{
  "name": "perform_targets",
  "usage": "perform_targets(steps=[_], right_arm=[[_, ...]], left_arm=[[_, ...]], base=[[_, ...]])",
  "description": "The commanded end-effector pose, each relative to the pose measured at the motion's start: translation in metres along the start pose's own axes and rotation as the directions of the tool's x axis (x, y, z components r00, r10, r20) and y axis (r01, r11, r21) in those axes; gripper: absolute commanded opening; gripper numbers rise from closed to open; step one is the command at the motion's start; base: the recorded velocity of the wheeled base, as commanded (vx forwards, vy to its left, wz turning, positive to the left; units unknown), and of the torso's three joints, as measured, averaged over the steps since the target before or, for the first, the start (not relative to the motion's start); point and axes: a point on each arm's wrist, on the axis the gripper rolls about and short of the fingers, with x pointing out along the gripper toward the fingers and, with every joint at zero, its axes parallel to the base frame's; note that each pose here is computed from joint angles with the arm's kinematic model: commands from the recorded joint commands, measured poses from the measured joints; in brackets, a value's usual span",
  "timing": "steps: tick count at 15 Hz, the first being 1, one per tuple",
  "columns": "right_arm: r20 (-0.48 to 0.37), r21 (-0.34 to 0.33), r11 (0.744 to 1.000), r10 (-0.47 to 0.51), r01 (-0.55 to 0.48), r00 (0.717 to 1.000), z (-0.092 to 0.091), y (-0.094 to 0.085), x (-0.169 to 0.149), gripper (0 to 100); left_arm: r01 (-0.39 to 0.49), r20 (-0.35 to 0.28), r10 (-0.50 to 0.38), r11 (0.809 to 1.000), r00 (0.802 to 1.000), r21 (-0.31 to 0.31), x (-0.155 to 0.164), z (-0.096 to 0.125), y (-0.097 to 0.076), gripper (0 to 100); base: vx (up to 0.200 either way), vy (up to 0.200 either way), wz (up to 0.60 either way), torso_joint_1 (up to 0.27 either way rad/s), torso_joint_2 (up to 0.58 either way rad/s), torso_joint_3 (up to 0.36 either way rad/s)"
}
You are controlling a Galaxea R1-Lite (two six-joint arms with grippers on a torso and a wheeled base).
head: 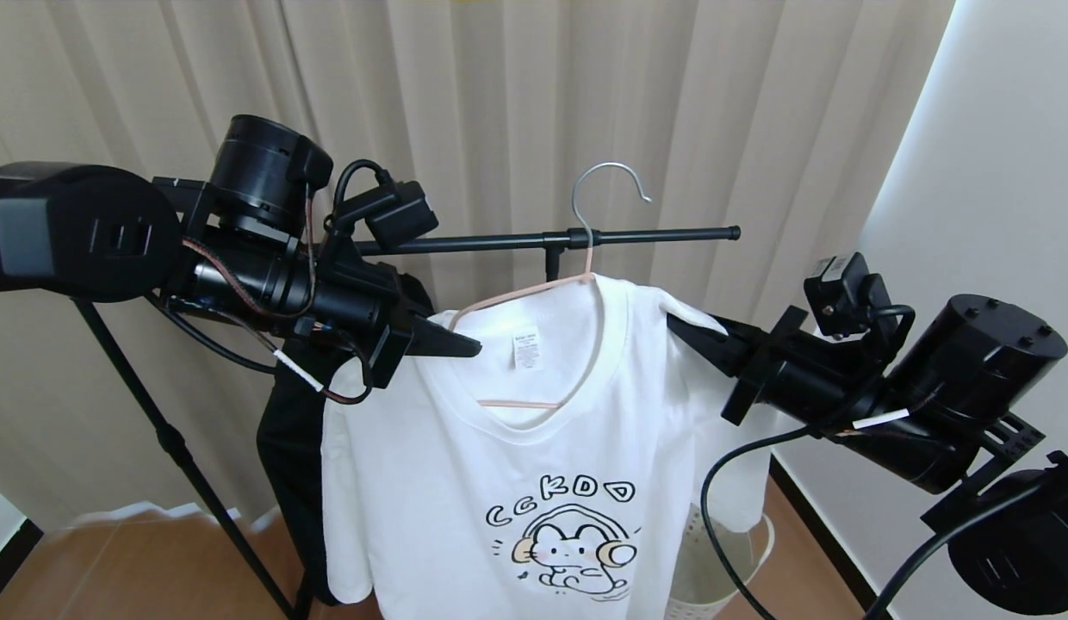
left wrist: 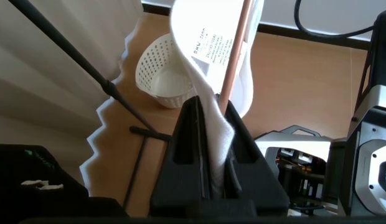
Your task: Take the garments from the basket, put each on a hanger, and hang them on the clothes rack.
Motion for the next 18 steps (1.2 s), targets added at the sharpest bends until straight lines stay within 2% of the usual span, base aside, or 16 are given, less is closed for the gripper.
perform_targets(steps=[1, 2, 3, 8, 12, 15, 18], right_arm=[[-0.012, 0.000, 1.000, 0.010, -0.010, 1.000, 0.012, 0.006, -0.007, 0], [-0.016, 0.002, 1.000, 0.011, -0.011, 1.000, 0.012, 0.007, -0.008, 0], [-0.016, 0.002, 1.000, 0.011, -0.011, 1.000, 0.012, 0.007, -0.009, 100], [-0.019, 0.002, 1.000, 0.009, -0.009, 1.000, 0.012, 0.005, -0.010, 100], [-0.010, -0.007, 1.000, -0.028, 0.028, 1.000, 0.014, -0.006, -0.012, 100], [-0.012, -0.010, 0.999, -0.054, 0.054, 0.998, 0.013, -0.014, -0.012, 100], [-0.044, -0.032, 0.997, -0.070, 0.069, 0.997, 0.003, -0.021, -0.010, 100]], left_arm=[[-0.003, 0.006, 0.003, 1.000, 1.000, 0.004, -0.001, 0.002, 0.000, 0], [-0.004, 0.005, 0.004, 1.000, 1.000, 0.003, -0.002, 0.001, 0.000, 0], [-0.008, 0.009, 0.008, 1.000, 1.000, 0.006, -0.003, 0.002, 0.000, 0], [-0.030, 0.019, 0.030, 1.000, 0.999, 0.005, -0.012, 0.003, 0.000, 0], [-0.061, 0.016, 0.061, 0.998, 0.998, -0.025, -0.025, -0.003, 0.002, 0], [-0.096, 0.030, 0.098, 0.994, 0.995, -0.046, -0.040, -0.008, -0.002, 0], [-0.136, 0.074, 0.138, 0.990, 0.988, -0.030, -0.053, -0.012, -0.014, 0]], base=[[0.000, 0.000, 0.00, 0.000, 0.00, 0.000], [0.000, 0.000, 0.00, 0.000, 0.00, 0.000], [0.000, 0.000, 0.00, 0.000, 0.00, 0.000], [0.000, 0.000, 0.00, 0.000, 0.00, 0.000], [0.000, 0.000, 0.00, 0.000, 0.00, 0.000], [0.000, 0.000, 0.00, 0.000, 0.00, 0.000], [0.000, 0.000, 0.00, 0.000, 0.00, 0.000]])
